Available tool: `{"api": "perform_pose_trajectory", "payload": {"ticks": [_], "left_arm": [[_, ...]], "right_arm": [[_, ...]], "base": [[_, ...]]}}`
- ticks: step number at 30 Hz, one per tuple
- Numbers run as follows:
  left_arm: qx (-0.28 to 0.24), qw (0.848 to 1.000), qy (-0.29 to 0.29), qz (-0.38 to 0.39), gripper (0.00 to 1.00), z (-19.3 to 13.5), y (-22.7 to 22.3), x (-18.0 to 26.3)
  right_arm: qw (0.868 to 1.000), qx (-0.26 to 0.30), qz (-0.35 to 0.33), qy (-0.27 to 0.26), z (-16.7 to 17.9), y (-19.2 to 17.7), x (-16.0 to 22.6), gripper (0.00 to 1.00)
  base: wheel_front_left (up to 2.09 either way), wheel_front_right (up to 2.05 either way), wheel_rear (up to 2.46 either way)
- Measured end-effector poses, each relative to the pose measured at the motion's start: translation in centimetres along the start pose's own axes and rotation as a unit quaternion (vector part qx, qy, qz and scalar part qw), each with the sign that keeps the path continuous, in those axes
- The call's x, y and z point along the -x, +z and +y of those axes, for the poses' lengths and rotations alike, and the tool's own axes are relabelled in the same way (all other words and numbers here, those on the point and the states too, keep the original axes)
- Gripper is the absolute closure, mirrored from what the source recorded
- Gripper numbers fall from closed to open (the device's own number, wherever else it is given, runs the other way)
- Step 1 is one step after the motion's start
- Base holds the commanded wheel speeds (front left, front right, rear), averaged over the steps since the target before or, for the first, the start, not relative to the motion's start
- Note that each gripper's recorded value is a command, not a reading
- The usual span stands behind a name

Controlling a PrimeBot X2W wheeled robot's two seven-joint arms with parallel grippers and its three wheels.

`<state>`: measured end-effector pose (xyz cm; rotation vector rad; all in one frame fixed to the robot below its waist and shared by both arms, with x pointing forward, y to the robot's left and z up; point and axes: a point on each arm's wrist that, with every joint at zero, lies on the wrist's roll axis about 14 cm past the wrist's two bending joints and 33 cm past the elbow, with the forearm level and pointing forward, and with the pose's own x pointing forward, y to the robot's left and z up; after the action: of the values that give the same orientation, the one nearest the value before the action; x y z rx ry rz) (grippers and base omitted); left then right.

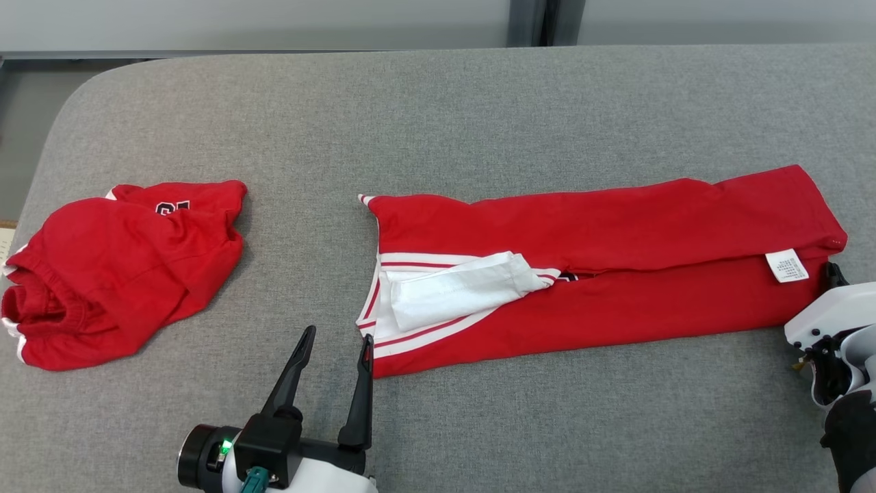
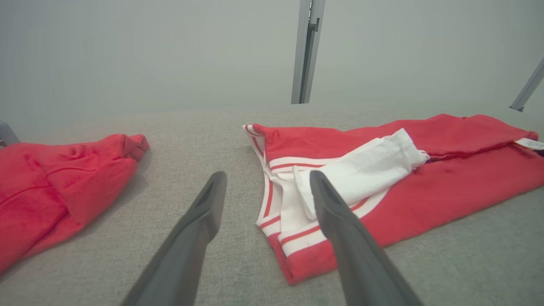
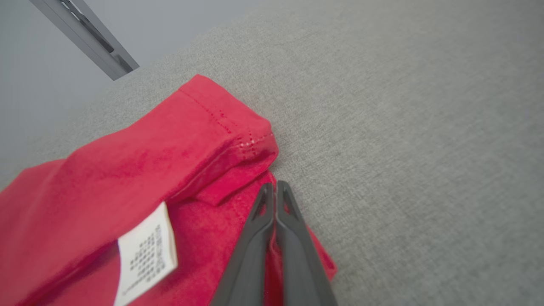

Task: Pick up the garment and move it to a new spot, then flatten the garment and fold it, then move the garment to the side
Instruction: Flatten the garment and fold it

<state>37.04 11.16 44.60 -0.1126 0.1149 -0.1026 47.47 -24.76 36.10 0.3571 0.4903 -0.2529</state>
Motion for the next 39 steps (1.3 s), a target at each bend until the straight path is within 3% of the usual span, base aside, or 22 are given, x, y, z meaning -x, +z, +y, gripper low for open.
{"api": "perform_pose_trajectory", "payload": {"ticks": [7,20,21,22,26,32,39], "left_arm": [[0.0,1.0,0.0,-0.005,0.0,0.0,0.3,0.1],[0.007,1.0,-0.017,-0.015,0.0,-1.1,0.9,-0.2],[0.007,1.0,-0.018,-0.016,0.0,-1.2,1.0,-0.2],[0.008,1.0,-0.02,-0.017,0.0,-1.3,1.1,-0.2],[0.009,0.999,-0.026,-0.02,0.0,-1.7,1.3,-0.2],[0.008,1.0,-0.026,-0.015,0.0,-1.6,1.0,-0.2],[0.003,1.0,-0.019,-0.01,0.0,-1.0,0.6,-0.1]], "right_arm": [[1.0,0.003,-0.003,0.001,-0.1,0.3,0.2,1.0],[0.999,-0.005,-0.001,-0.033,-3.8,-0.5,2.3,1.0],[0.999,-0.008,-0.002,-0.036,-4.1,-0.5,2.5,0.92],[0.999,-0.009,-0.004,-0.04,-4.4,-0.4,2.7,0.0],[0.998,-0.014,-0.033,-0.052,-5.7,1.2,3.0,0.0],[0.996,-0.029,-0.077,-0.022,-2.8,3.8,1.8,0.0],[0.999,-0.018,-0.042,-0.013,-1.5,1.4,0.8,0.0]], "base": [[0.0,0.0,0.0],[0.0,0.0,0.0],[0.0,0.0,0.0],[0.0,0.0,0.0],[0.0,0.0,0.0],[0.0,0.0,0.0],[0.0,0.0,0.0]]}}
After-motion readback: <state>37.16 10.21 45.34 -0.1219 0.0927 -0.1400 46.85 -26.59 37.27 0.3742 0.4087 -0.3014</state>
